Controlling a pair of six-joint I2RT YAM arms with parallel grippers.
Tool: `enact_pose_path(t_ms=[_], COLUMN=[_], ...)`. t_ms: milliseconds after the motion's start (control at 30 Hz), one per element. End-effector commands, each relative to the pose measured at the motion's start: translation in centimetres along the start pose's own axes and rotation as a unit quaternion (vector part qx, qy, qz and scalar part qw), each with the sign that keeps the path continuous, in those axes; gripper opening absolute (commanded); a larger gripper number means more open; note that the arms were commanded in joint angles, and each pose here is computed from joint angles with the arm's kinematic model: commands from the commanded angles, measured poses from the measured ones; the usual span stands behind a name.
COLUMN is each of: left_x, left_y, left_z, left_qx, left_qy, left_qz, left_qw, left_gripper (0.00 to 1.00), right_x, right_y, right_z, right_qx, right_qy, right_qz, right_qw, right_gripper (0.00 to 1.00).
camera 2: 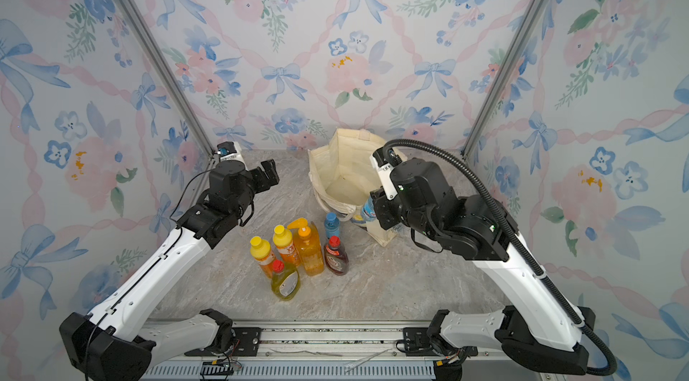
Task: Pack dish soap into the shopping bag
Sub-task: Place the bottle of dish soap in the shopping bag.
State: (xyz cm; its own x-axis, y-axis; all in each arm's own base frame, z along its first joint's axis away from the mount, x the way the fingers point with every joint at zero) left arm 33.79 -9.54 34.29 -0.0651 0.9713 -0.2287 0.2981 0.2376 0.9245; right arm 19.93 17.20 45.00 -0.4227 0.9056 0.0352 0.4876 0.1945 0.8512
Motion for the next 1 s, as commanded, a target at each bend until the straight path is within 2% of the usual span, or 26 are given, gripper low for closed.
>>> enact_pose_path(t_ms=[0,167,333,467,600,800,967], left_x=[-0.7,-1.2,-3.2,-4.9,-6.3,-8.5,-9.8], left_y=[1.0,1.2,1.0,0.3,-0.6,-2.3,-4.0], left_z=[0.0,0.2,0.6,1.8,3.0,4.4,6.0], left_qx=[-0.008,-0.006,0.001,0.029,0.056,0.089,0.122], left_qy=[-0.019,-0.031,-0.094,-0.135,-0.164,-0.189,-0.187], left_qz=[0.003,0.010,0.004,0.001,0.005,0.037,0.074], left_qw=[1.000,0.999,0.996,0.990,0.985,0.977,0.972], left_gripper=[0.98,0.98,0.98,0.98,0.98,0.98,0.98], right_x=[-0.8,-1.6,-2.1,-2.2,-2.5,-3.8,-4.6], right_y=[3.8,8.1,9.9,9.9,9.4,7.5,5.7], right_z=[0.9,5.5,12.8,19.5,24.4,29.8,32.6], right_qx=[-0.052,-0.092,-0.088,-0.085,-0.094,-0.087,-0.073], right_qy=[-0.014,-0.018,-0.036,-0.046,-0.053,-0.057,-0.050], right_qz=[-0.014,-0.002,0.005,0.006,0.013,0.045,0.073], right_qw=[0.998,0.996,0.995,0.995,0.994,0.994,0.993], right_gripper=[0.00,0.00,0.00,0.00,0.00,0.00,0.00])
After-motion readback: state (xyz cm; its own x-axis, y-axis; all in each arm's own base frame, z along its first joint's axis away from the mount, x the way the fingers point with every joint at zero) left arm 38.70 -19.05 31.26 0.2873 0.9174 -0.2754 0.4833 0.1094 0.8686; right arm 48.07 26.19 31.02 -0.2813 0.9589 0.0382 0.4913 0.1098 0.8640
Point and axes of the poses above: each gripper's point midway between its finger pads, its own z axis out along the fingers, its own x axis along the line the jaws close on, y = z × x, the point moved 4 cm from there along -z, back along the fingers, and after that the axes turned 7 degrees about z, right-handed, at the moved point
